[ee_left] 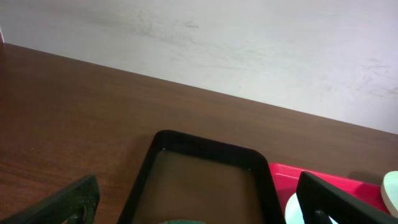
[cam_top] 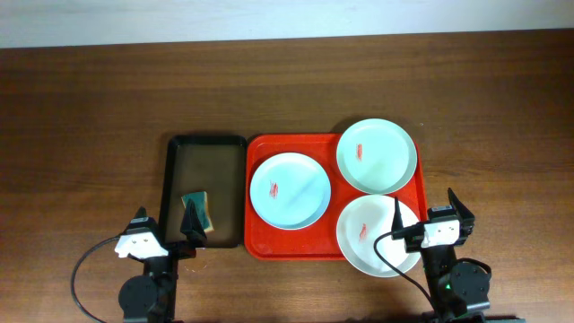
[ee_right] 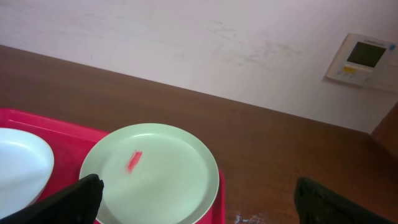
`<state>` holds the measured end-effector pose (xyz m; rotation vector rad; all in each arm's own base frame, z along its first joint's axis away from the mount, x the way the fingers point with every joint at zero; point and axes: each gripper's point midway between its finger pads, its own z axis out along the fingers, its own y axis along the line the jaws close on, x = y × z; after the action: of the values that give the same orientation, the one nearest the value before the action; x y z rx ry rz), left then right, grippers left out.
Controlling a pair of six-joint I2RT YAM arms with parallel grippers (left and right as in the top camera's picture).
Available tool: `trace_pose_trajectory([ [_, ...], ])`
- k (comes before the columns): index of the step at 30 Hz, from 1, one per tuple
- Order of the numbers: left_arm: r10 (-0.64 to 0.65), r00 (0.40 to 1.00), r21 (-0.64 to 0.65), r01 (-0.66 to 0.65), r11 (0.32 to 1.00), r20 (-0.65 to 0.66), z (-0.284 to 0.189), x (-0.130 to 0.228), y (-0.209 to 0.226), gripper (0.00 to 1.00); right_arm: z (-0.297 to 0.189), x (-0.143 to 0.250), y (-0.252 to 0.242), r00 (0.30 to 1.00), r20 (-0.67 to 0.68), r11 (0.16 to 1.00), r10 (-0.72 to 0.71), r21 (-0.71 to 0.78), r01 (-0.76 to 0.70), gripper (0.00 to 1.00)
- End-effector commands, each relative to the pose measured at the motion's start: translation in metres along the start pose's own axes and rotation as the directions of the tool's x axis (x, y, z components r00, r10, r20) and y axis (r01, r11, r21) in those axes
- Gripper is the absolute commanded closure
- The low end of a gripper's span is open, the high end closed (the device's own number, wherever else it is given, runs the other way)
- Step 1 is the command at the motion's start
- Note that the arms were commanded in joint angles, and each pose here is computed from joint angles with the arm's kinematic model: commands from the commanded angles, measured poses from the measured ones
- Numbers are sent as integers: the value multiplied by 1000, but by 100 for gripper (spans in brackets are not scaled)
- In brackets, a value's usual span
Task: Clean dirty plates on tray and stack at the side
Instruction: 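Move the left gripper over the green sponge in the black tray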
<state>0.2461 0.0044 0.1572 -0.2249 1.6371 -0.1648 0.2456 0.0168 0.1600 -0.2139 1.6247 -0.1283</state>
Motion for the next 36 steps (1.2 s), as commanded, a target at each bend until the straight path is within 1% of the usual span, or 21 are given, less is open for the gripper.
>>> trace_pose_trajectory([
  [1, 6, 1000, 81, -4, 997, -24, -1, 5, -14, 1, 0, 4, -1, 1000, -10, 1000, 4, 6, -4, 2],
  [6, 7, 1000, 152, -5, 988, -18, -2, 2, -27, 1, 0, 4, -1, 1000, -10, 1000, 4, 6, -4, 2],
  [9, 8, 1000, 167, -5, 986, -17, -3, 0, -30, 1, 0, 4, -1, 1000, -10, 1000, 4, 6, -4, 2],
  [10, 9, 1000, 198, -5, 980, -19, -5, -2, -36, 1, 0, 4, -1, 1000, -10, 1000, 4, 6, -4, 2],
  [12, 10, 999, 197, -4, 980, -31, -6, -3, -36, 1, 0, 4, -1, 1000, -10, 1000, 4, 6, -4, 2],
  [18, 11, 996, 198, 6, 980, -84, -9, -18, -42, 1, 0, 4, -1, 1000, -10, 1000, 4, 6, -4, 2],
  [20, 13, 993, 232, 14, 973, -116, -8, -23, -51, 1, 0, 4, -1, 1000, -10, 1000, 4, 6, -4, 2],
  [22, 14, 988, 236, 23, 971, -157, -3, -27, -55, 1, 0, 4, -1, 1000, -10, 1000, 4, 6, -4, 2],
  [28, 14, 974, 216, 37, 976, -227, 18, -19, -54, 1, 0, 4, -1, 1000, -10, 1000, 4, 6, -4, 2],
  [35, 14, 993, 249, 17, 968, -121, 23, -45, -61, 1, 0, 4, -1, 1000, -10, 1000, 4, 6, -4, 2],
  [36, 16, 992, 278, 19, 961, -123, 22, -45, -66, 1, 0, 4, -1, 1000, -10, 1000, 4, 6, -4, 2],
])
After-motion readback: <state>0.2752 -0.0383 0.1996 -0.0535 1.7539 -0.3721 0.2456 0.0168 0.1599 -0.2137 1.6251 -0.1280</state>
